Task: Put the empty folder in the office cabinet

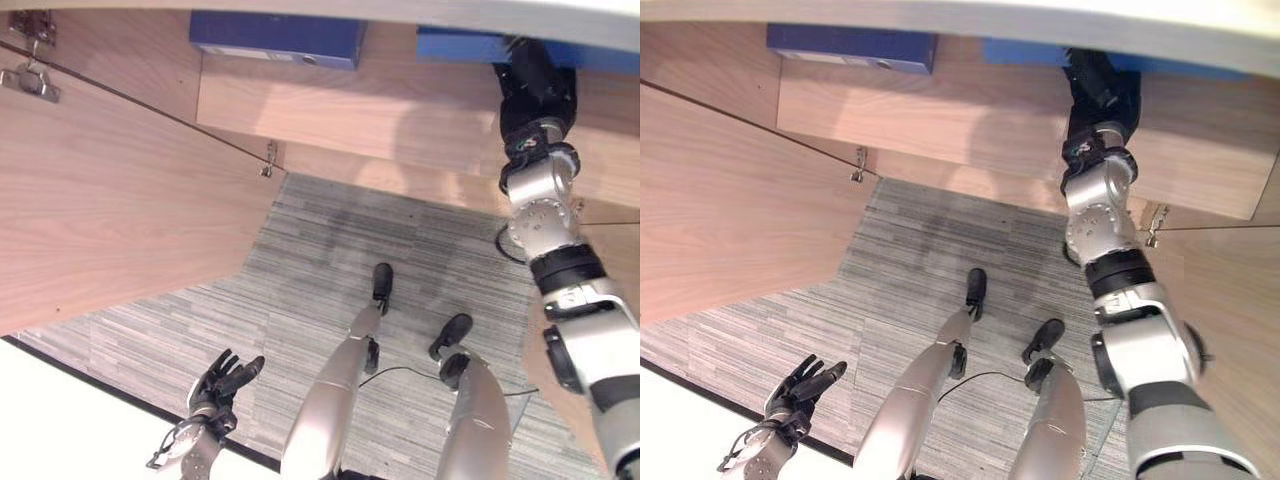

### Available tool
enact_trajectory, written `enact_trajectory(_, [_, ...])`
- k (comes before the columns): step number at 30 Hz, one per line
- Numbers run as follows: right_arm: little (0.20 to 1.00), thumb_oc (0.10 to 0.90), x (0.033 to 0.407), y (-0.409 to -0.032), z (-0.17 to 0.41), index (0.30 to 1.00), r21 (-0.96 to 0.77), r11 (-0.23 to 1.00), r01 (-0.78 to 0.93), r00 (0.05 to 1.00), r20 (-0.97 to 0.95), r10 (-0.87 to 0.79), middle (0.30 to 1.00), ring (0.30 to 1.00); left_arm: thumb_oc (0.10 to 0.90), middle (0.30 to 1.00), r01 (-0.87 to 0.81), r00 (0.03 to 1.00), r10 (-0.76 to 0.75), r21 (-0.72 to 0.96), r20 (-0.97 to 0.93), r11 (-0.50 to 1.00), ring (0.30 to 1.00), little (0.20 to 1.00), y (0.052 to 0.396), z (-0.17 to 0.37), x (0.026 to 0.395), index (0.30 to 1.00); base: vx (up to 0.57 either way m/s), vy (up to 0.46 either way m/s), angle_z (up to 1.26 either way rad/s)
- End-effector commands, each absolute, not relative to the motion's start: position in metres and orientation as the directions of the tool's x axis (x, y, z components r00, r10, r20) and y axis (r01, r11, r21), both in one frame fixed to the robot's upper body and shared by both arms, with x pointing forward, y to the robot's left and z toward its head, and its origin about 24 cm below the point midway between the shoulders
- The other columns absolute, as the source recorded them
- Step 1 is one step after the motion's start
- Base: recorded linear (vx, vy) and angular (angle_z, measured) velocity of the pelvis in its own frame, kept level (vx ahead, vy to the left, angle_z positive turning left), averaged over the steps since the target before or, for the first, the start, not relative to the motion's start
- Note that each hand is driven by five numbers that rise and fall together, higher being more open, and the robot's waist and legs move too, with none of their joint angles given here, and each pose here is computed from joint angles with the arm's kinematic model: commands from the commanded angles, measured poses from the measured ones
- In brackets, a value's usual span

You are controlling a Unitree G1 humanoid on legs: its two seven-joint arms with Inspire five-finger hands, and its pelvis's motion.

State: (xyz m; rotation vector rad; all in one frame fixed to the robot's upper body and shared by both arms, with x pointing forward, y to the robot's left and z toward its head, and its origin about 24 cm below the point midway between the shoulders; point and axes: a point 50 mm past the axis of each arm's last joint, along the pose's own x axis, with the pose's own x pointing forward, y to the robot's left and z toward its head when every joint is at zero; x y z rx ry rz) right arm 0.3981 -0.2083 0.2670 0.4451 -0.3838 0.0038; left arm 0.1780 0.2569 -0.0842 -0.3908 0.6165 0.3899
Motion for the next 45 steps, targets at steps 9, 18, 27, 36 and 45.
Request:
enact_trajectory(9, [0.9,0.8,0.384,-0.165,0.293,0.9,0.101,0.907,-0.409,0.831,0.451,0.324,0.9,0.9,0.8,0.9,-0.496,0.678,0.332,-0.074,-0.656,0.865,0.9,0.9,0.306,-0.087,0.137,0.9,0.0,-0.015,-0.01])
enact_trajectory(18, [0.9,0.8,0.395,-0.188,0.282,0.9,-0.086,0.951,-0.296,0.907,0.286,0.308,0.9,0.9,0.8,0.9,-0.479,0.663,0.312,-0.066,-0.681,0.875,0.9,0.9,0.308,-0.092,0.13,0.9,0.0,-0.007,0.0])
enact_trajectory(27, [0.9,0.8,0.398,-0.241,0.289,0.9,-0.638,0.767,-0.066,0.99,0.057,0.132,0.9,0.9,0.8,0.9,-0.515,0.631,0.354,-0.032,-0.69,0.856,0.9,0.9,0.321,-0.093,0.12,0.9,-0.01,-0.003,-0.02])
enact_trajectory(36, [0.9,0.8,0.389,-0.269,0.268,0.9,-0.948,0.152,-0.281,0.957,-0.289,-0.031,0.9,0.9,0.8,0.9,-0.461,0.695,0.374,0.018,-0.614,0.887,0.9,0.9,0.34,-0.072,0.131,0.9,-0.01,-0.037,0.0])
enact_trajectory(45, [0.9,0.8,0.393,-0.244,0.244,0.9,-0.911,0.23,-0.342,0.94,-0.329,0.094,0.9,0.9,0.8,0.9,-0.434,0.751,0.343,-0.029,-0.564,0.901,0.9,0.9,0.33,-0.065,0.149,0.9,-0.03,-0.013,-0.04])
